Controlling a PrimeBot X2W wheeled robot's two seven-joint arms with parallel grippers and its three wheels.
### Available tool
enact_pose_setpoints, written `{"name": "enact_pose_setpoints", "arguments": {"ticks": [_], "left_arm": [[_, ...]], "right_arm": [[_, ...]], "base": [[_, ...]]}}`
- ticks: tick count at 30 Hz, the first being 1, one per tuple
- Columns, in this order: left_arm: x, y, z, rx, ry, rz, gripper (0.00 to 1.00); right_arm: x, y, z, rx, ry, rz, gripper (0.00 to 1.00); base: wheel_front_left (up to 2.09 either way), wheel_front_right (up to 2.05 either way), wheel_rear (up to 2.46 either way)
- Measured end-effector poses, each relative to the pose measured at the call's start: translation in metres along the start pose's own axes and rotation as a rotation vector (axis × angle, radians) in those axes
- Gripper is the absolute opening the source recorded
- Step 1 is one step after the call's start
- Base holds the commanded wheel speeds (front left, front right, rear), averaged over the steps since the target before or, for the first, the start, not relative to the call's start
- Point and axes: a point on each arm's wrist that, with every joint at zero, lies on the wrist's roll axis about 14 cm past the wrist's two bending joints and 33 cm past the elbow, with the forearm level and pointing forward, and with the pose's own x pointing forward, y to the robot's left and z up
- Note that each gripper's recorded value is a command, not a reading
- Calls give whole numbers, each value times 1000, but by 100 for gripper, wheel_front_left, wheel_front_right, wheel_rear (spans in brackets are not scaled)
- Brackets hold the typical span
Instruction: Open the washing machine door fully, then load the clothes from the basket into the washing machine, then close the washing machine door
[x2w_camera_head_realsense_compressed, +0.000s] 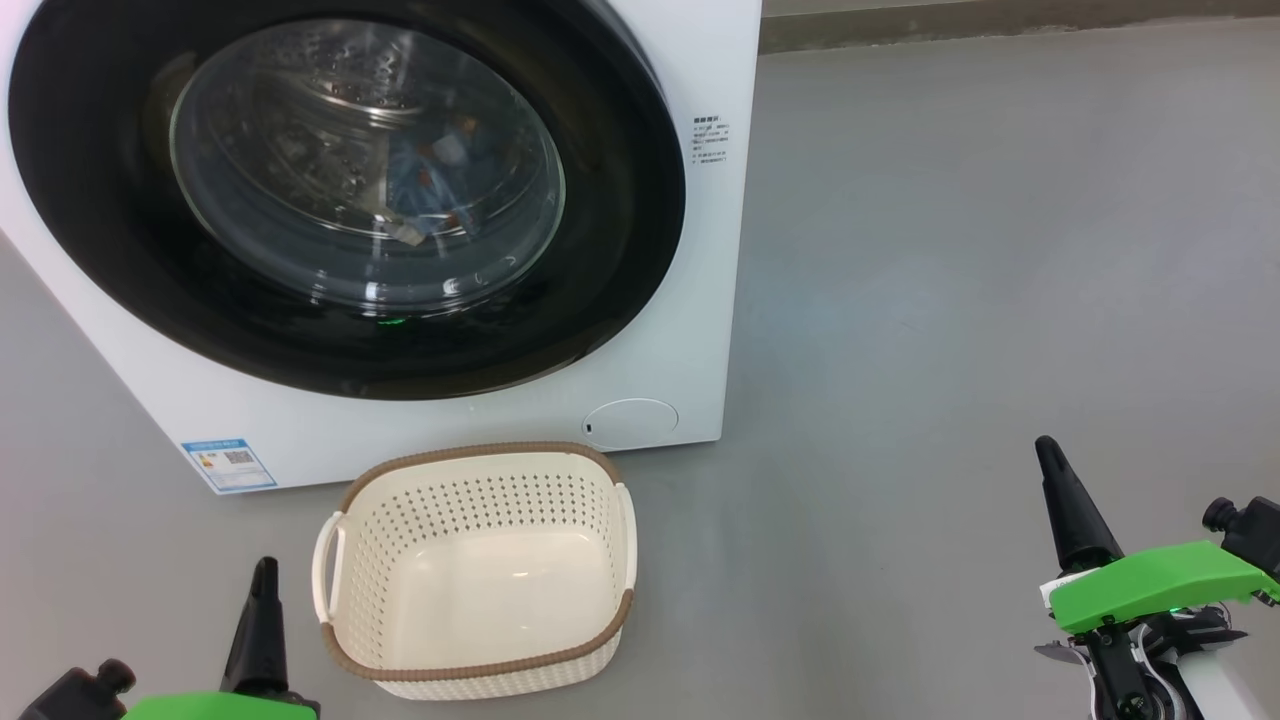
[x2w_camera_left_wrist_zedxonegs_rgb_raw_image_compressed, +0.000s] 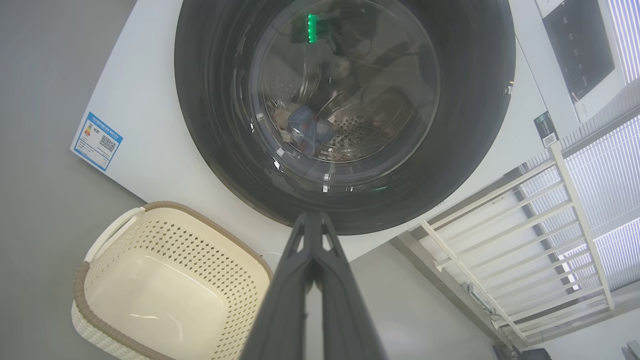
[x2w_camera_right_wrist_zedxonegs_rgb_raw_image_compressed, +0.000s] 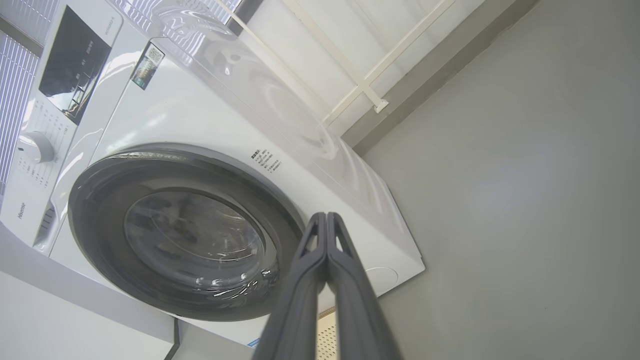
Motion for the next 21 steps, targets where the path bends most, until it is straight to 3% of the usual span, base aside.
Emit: {"name": "enact_pose_setpoints", "arguments": {"ticks": [21], "left_arm": [[-2, 5, 2, -207, 3, 27, 0]], "right_arm": [[2, -3, 0, 224, -1, -27, 0]], "base": [[0, 0, 0]]}}
